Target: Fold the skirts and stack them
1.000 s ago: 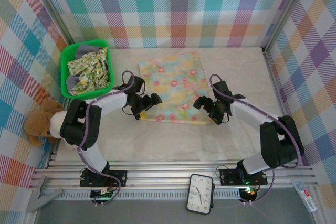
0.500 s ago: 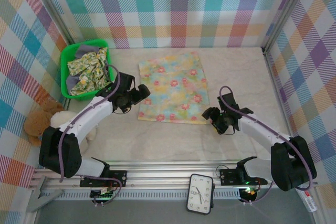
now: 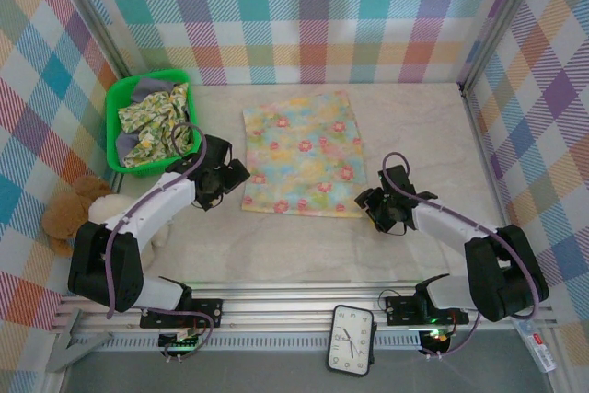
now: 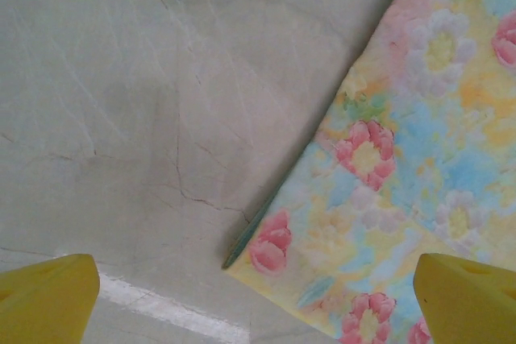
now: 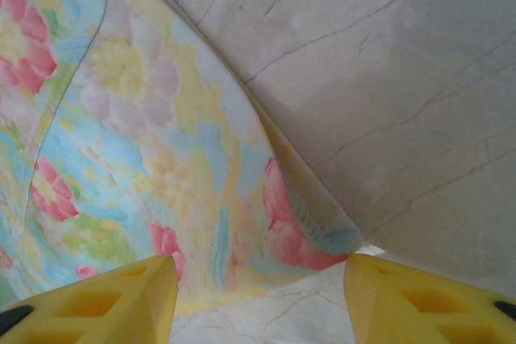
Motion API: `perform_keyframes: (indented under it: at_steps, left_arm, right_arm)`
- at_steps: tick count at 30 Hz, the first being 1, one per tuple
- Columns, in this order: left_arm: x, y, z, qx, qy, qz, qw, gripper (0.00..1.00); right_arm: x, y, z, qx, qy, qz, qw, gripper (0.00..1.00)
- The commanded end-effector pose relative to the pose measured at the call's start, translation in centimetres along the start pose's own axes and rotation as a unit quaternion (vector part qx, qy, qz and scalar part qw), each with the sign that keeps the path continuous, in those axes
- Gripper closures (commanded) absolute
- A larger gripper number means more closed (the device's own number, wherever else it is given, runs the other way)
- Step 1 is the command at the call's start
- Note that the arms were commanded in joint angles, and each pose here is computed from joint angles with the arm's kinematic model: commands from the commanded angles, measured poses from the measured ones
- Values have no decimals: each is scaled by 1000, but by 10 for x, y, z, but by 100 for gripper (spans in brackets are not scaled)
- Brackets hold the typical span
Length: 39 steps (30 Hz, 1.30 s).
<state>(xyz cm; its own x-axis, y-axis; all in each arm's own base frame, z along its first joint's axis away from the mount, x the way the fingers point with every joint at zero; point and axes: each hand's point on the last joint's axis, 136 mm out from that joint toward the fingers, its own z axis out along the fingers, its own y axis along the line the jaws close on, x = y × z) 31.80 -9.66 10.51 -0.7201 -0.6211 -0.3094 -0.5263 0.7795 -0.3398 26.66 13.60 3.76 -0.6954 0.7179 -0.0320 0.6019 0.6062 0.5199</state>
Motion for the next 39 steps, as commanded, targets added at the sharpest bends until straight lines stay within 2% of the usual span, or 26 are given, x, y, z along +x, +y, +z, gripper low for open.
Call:
perform_keyframes:
  at_steps: [1, 8, 19, 24, 26, 32, 36, 39]
  left_arm:
    - [0, 4, -4, -3, 0, -15, 1000, 0]
    - [12, -1, 4, 14, 35, -17, 999, 0]
    - [18, 13, 5, -10, 40, -58, 997, 0]
    - [29, 13, 9, 7, 58, -92, 994, 0]
    - [34, 14, 12, 12, 66, -105, 992, 0]
    - [47, 15, 19, 22, 90, -124, 988, 1]
    - [52, 14, 22, 27, 104, -128, 986, 9]
    - [54, 13, 27, 30, 109, -133, 985, 18]
  right_arm:
    - [-3, -2, 6, 3, -9, 12, 1000, 43]
    - [0, -6, 12, 9, -2, 16, 1000, 42]
    - [1, -17, 2, 16, -15, 15, 1000, 39]
    - [2, -15, 4, 5, -13, 12, 1000, 43]
    - [0, -12, 6, -4, -18, 6, 1000, 48]
    - [-5, -4, 4, -19, -29, -13, 999, 80]
    - [-4, -2, -1, -30, -33, -17, 999, 98]
    - [-3, -2, -3, -40, -35, -16, 998, 100]
